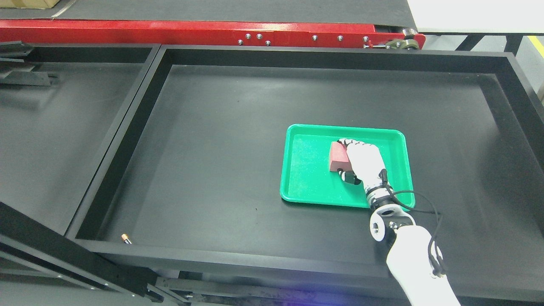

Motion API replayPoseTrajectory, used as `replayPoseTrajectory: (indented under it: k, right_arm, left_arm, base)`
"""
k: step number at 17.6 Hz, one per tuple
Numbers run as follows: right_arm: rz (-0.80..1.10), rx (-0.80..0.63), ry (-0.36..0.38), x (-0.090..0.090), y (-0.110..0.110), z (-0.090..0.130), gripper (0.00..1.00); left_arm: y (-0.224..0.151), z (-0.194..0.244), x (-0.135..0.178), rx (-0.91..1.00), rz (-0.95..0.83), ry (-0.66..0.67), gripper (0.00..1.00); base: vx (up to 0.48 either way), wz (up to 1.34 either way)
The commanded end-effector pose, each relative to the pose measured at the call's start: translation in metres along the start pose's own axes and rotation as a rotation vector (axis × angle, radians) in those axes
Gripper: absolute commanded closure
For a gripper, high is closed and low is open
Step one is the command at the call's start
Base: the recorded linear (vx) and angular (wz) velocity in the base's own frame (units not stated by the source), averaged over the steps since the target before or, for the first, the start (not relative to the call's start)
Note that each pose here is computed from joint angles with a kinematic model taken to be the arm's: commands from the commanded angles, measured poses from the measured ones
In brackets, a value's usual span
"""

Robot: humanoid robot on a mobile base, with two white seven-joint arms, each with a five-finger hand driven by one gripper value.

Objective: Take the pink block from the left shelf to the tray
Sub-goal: 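Close the right hand fingers around the pink cube, then lift the pink cube up out of the green tray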

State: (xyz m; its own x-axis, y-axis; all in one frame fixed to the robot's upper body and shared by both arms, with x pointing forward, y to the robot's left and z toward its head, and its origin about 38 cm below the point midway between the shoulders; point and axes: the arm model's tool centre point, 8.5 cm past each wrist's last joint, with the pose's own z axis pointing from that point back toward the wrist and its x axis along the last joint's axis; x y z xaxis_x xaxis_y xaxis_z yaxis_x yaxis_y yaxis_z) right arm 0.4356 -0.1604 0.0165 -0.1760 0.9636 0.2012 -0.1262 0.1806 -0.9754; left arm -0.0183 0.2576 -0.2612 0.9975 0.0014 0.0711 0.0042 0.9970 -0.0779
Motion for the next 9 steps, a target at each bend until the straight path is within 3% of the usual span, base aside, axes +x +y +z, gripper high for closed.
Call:
replayPoseTrajectory:
  k: [1,5,9]
  right_arm:
    - [0.123,-0.524,-0.138,0.049,-0.289,-0.101,0.99]
    - [0.118,-0.537,-0.135,0.048,-0.289,-0.100,0.98]
    - [-0.004,-0.590,-0.113,0.033,-0.300,-0.097,0.98]
  left_arm:
    - [0.010,0.001,0.006,0.015,-0.005,-0.017,0.00]
    - [0.010,0.001,0.006,0.015,-0.005,-0.017,0.00]
    - [0.010,0.001,0.006,0.015,-0.005,-0.018,0.00]
  base:
    - [0.000,0.00]
    - [-0.017,0.00]
    - [-0.034,0.00]
